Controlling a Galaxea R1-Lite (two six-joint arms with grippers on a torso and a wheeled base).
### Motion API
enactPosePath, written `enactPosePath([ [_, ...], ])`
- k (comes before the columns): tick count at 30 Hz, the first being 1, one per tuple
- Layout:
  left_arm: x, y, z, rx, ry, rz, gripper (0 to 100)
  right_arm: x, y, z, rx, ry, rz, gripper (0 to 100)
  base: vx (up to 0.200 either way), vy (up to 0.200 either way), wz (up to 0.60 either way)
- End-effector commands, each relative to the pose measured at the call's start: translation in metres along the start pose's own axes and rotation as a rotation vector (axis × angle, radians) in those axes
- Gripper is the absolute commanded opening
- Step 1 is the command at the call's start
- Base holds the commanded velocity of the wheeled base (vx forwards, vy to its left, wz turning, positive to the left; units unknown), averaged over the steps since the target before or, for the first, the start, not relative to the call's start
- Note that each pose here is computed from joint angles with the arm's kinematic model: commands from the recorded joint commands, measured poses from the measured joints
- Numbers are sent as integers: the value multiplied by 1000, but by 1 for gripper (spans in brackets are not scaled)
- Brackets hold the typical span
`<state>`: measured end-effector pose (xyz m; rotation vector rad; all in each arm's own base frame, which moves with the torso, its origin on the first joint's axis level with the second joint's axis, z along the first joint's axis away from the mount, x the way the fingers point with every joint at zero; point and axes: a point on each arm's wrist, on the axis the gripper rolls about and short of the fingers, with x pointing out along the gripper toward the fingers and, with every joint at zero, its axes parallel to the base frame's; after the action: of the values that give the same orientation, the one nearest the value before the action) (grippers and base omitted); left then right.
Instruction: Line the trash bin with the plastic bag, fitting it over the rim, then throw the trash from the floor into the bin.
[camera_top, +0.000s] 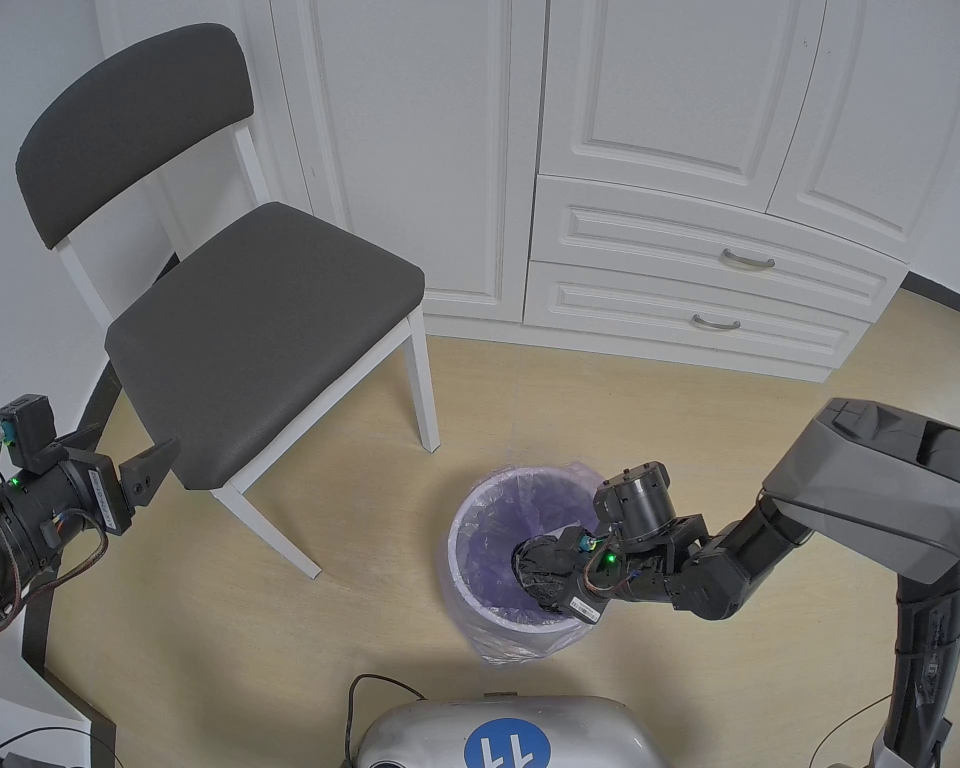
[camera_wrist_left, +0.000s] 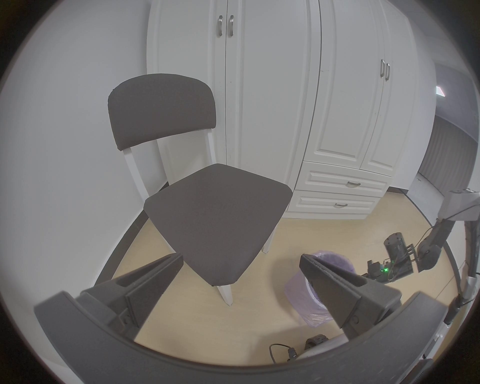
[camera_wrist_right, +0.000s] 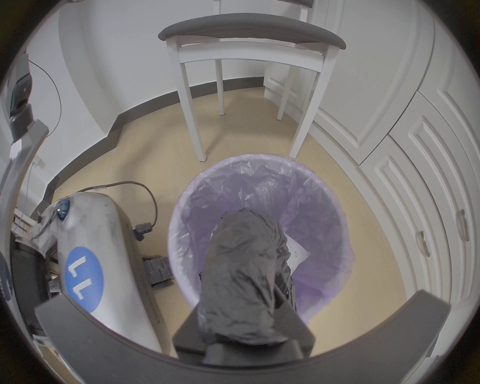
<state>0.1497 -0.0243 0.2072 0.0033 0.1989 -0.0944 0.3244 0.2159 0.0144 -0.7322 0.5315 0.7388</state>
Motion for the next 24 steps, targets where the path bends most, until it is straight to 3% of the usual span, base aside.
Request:
enactPosePath([
  [1, 2, 0, -2, 0, 0, 2, 100, 34, 6, -6, 3, 20, 15, 0, 0, 0, 0],
  [14, 3, 0, -1, -1, 3, 3, 100, 47, -9, 22, 61, -79, -40, 0, 0, 0, 0],
  [19, 3, 0, -1, -1, 3, 3, 100, 51, -12, 14, 72, -56, -40, 0, 0, 0, 0],
  [24, 3, 0, -2, 0, 3, 2, 100, 39, 1, 5, 58, -19, -3, 0, 0, 0, 0],
])
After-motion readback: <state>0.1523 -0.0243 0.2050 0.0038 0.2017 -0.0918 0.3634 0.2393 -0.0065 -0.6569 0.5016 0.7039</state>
